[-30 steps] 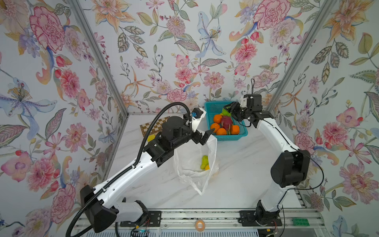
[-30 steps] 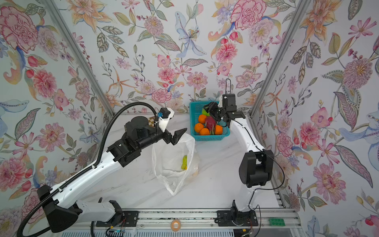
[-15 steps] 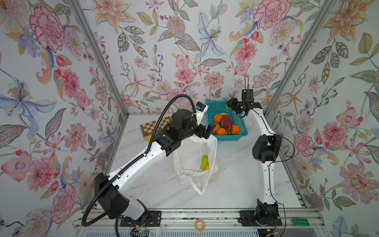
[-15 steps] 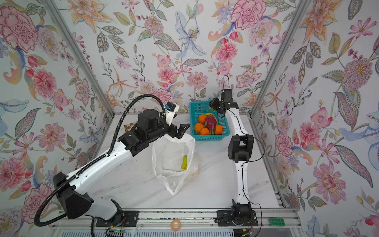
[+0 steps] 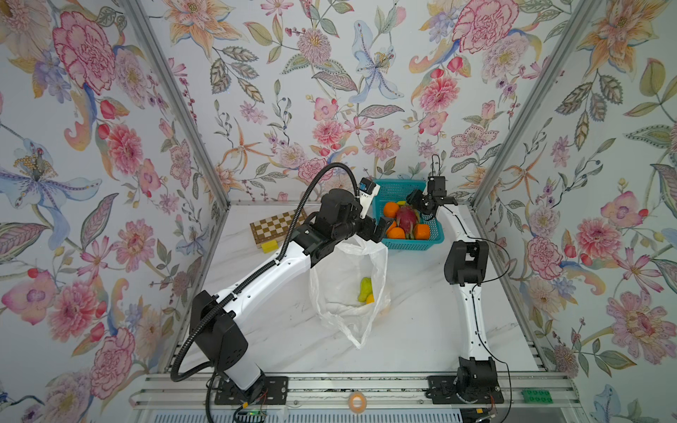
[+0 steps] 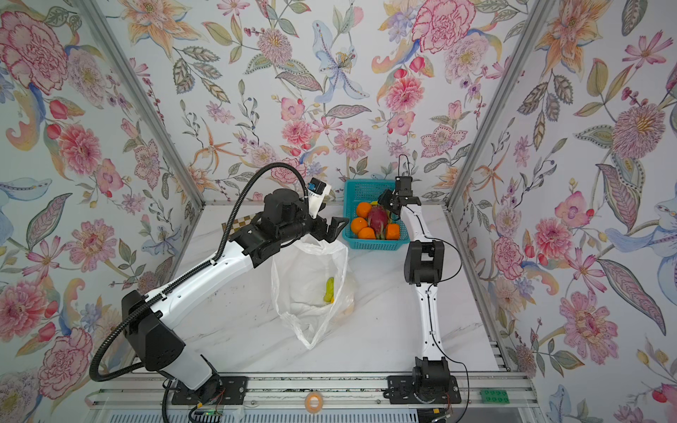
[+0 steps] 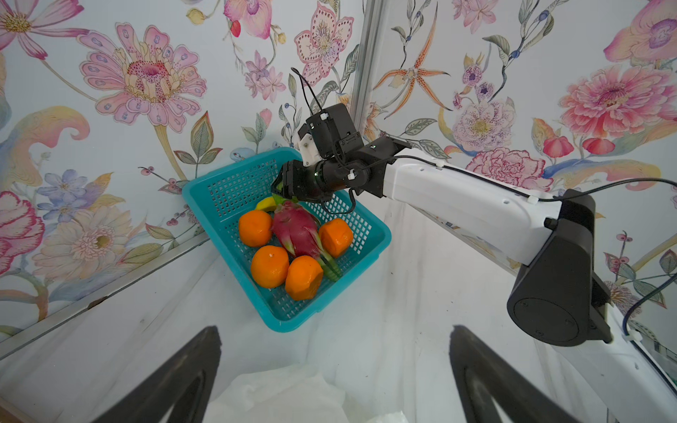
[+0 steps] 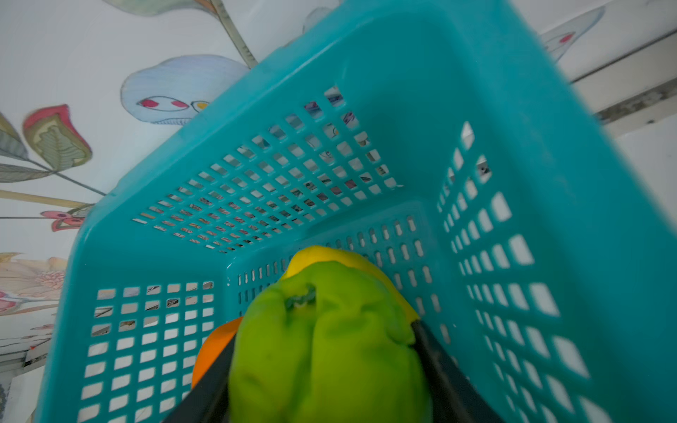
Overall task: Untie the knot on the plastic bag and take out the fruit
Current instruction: 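Carry the green fruit into the teal basket with the right gripper and release it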
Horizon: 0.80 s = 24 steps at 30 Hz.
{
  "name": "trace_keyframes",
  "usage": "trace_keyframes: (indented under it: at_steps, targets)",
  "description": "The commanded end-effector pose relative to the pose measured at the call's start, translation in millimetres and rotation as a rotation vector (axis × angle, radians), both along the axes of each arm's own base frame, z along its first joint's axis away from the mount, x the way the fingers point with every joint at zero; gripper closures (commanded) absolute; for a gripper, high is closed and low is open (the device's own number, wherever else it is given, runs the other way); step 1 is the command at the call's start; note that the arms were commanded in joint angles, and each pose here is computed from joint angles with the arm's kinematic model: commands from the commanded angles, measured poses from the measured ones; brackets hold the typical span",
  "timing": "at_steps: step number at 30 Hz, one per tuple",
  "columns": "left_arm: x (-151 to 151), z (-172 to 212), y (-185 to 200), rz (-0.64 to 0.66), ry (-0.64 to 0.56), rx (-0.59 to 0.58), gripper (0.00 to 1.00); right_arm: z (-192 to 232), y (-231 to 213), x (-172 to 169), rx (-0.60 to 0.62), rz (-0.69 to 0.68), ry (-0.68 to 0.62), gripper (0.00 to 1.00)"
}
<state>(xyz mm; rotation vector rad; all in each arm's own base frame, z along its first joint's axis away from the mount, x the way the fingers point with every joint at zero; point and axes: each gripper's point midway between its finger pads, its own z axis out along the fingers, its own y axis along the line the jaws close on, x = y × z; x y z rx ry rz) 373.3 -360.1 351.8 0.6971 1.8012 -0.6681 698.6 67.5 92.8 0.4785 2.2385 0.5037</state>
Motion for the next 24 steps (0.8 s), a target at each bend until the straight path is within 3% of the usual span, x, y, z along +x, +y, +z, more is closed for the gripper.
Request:
trace_keyframes:
  at_steps: [1, 7, 20, 24]
  targets:
    - [5, 15, 0, 0.004, 0.005, -0.039, 0.01, -9, -6, 6, -0.036, -0.025, -0.014, 0.53]
    - [10, 15, -2, 0.01, 0.0, -0.05, 0.01, 15, -2, 6, -0.007, -0.018, -0.043, 0.3]
    - [4, 11, 11, 0.062, 0.047, -0.066, 0.01, 127, 1, -23, 0.024, 0.012, -0.146, 0.11]
    - [-4, 5, 22, 0.088, 0.067, -0.055, 0.07, 166, 8, -43, 0.049, 0.049, -0.171, 0.08]
